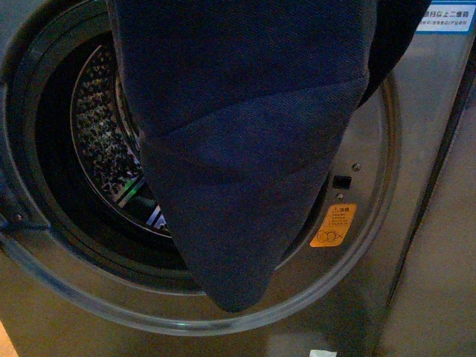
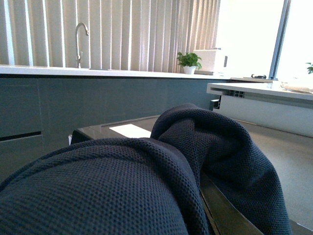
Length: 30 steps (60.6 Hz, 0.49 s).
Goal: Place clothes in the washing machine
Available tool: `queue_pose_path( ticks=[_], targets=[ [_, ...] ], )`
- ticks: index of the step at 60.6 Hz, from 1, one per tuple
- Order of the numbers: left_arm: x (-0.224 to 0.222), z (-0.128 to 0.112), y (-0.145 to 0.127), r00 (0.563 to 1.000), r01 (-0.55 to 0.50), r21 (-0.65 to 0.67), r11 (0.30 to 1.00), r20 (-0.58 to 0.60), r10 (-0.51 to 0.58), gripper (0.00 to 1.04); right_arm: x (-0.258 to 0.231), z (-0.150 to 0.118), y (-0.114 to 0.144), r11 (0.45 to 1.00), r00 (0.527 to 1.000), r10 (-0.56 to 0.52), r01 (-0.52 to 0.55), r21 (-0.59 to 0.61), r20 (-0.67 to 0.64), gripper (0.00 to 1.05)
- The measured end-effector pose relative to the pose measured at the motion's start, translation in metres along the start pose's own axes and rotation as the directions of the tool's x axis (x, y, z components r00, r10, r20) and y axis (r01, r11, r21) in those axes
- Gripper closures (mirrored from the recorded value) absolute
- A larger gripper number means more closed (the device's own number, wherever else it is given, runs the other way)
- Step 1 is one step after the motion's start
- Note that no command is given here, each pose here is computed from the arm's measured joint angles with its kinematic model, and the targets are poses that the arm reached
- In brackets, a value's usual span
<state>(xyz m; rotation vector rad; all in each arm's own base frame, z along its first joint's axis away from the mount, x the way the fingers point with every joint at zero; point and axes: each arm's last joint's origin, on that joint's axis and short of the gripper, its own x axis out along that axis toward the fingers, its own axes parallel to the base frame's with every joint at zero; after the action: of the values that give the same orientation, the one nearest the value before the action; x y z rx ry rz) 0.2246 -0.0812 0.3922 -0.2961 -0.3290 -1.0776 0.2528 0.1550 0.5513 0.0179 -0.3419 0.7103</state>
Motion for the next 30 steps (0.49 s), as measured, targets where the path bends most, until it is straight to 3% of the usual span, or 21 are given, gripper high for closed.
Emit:
queue_pose_path(
  ticks=[11, 30],
  targets=[
    [0.025, -0.003, -0.010, 0.999, -0.032, -0.047, 0.998, -0.005, 0.032, 0.07, 0.000, 0.000, 0.000, 1.000, 1.000, 0.000, 0.000, 0.000, 0.000, 0.98],
    [0.067, -0.006, -0.010, 0.959, -0.284, -0.047, 0.958, -0.031, 0.283, 0.07, 0.000, 0.000, 0.000, 1.000, 1.000, -0.005, 0.005, 0.000, 0.000, 0.98]
  ],
)
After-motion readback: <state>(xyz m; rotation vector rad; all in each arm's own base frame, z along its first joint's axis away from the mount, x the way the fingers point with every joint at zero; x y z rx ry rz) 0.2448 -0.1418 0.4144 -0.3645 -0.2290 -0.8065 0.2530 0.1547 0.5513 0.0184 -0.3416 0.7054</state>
